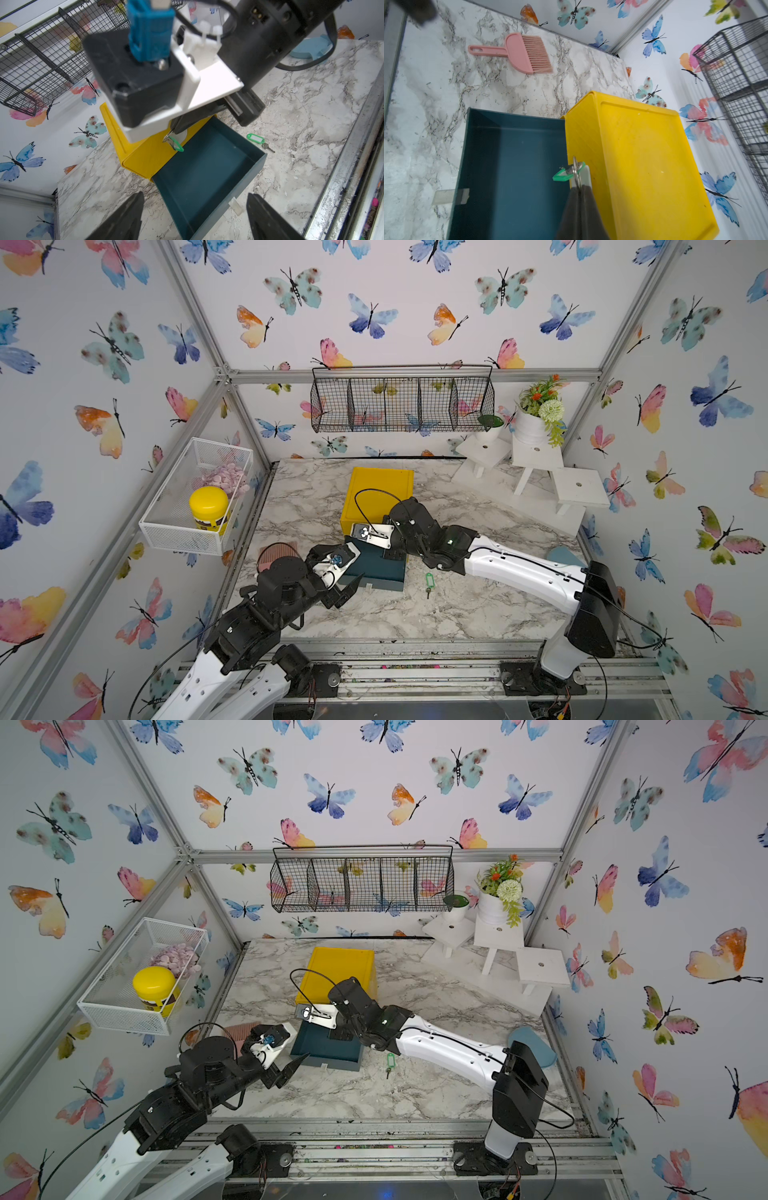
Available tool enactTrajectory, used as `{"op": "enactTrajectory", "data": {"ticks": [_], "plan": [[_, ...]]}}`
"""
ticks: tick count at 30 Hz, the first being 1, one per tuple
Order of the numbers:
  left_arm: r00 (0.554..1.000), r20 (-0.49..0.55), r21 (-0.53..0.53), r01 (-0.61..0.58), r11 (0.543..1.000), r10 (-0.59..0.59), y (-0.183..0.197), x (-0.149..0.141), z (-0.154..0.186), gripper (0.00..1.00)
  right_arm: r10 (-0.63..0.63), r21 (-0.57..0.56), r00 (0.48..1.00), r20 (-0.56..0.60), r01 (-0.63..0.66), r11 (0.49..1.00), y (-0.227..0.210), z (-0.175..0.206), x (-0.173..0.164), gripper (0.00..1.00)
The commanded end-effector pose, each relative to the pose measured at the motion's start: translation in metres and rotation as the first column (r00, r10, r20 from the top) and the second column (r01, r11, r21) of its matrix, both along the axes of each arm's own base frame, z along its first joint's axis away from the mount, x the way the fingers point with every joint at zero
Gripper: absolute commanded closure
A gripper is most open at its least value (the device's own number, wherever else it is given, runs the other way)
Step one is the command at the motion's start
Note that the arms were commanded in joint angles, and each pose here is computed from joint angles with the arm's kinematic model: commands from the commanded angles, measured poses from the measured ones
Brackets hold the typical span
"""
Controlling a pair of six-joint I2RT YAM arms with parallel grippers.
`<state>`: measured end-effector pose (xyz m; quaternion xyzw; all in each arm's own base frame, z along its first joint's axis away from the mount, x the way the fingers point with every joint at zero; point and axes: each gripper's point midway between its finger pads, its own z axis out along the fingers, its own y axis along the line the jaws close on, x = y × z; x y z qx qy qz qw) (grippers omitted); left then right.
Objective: Take the keys out of the drawer
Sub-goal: Place the key at the center of the board.
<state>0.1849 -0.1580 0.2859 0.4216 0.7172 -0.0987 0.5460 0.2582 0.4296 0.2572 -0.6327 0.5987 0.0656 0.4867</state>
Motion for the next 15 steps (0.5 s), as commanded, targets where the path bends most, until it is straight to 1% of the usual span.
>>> {"op": "enactTrajectory", "data": {"ticks": [1, 4, 8, 10, 15], "plan": [[0.996, 0.03, -0.031, 0.088, 0.996, -0.087, -0.019, 0.0, 0.019, 0.18, -0.084, 0.021, 0.996, -0.034, 0.085, 0.996, -0.025, 0.005, -0.002, 0.98], [0.989, 0.015, -0.047, 0.147, 0.988, -0.146, -0.035, 0.001, 0.027, 0.19, -0.123, 0.034, 0.991, -0.054, 0.125, 0.992, -0.045, 0.008, -0.009, 0.98], [0.984, 0.005, -0.087, 0.176, 0.98, -0.177, -0.051, 0.007, 0.038, 0.21, -0.177, 0.072, 0.981, -0.081, 0.183, 0.98, -0.072, 0.014, -0.019, 0.98], [0.983, 0.011, -0.102, 0.186, 0.977, -0.186, -0.057, 0.009, 0.042, 0.21, -0.208, 0.073, 0.973, -0.098, 0.216, 0.974, -0.087, 0.012, -0.024, 0.98], [0.969, -0.007, -0.09, 0.246, 0.965, -0.247, -0.082, 0.004, 0.035, 0.22, -0.31, 0.075, 0.936, -0.166, 0.326, 0.942, -0.128, -0.006, -0.036, 0.98]]}}
